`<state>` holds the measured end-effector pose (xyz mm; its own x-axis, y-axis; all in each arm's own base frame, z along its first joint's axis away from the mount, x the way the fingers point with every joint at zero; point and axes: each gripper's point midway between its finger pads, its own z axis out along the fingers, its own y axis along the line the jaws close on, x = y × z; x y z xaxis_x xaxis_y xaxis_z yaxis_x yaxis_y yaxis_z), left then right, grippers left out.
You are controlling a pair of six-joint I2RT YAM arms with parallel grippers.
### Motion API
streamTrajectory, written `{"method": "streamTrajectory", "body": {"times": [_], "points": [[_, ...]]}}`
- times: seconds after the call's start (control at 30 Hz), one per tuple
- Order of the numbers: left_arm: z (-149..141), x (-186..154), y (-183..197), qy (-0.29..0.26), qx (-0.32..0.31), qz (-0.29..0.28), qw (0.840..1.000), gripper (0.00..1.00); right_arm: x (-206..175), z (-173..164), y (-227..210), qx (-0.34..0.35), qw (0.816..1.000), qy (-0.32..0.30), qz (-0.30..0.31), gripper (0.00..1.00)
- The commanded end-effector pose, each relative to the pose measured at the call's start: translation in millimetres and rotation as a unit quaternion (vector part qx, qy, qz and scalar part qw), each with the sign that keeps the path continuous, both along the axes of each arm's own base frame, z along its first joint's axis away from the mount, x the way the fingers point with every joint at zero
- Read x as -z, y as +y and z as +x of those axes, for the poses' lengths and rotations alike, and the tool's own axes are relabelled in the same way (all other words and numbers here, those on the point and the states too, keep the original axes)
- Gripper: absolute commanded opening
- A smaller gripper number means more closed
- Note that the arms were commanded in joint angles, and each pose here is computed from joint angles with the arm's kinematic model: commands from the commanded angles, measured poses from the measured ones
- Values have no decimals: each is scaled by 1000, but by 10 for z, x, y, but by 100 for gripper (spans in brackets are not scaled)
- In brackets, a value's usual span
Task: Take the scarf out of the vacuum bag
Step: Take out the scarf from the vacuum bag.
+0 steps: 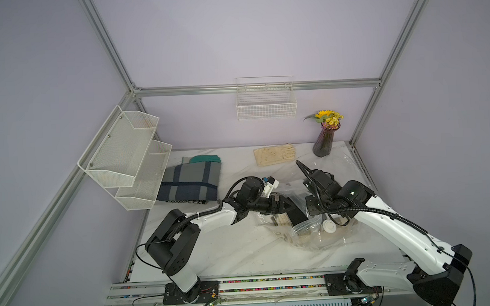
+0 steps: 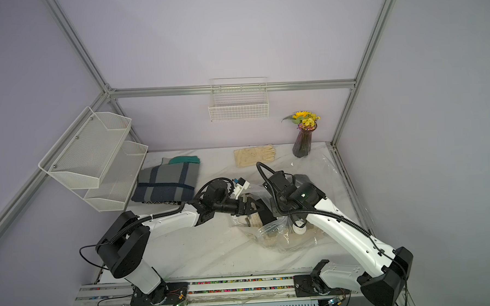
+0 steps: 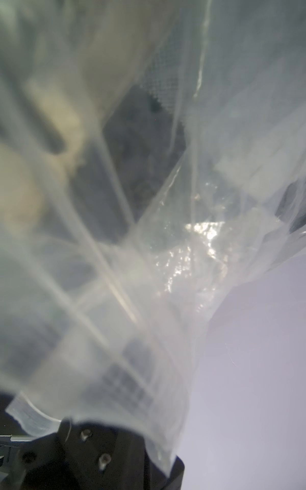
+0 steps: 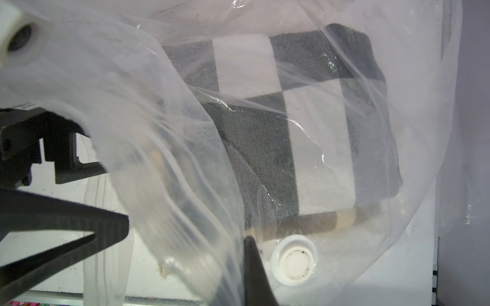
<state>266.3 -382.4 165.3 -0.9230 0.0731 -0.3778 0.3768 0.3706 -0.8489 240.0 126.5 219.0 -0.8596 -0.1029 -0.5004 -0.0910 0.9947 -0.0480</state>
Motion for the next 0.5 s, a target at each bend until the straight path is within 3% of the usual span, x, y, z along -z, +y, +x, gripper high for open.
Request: {"method": "streamTrajectory", "body": {"times": [0.0,0.47], "points": [[82,-140,-103,-25,1,-16,1000,99,17,-71,-37,6,1000,6,1,6],[70,109,-159,0,1,17,1000,98,98,-92,-17,3,1000,8,11,6]]}}
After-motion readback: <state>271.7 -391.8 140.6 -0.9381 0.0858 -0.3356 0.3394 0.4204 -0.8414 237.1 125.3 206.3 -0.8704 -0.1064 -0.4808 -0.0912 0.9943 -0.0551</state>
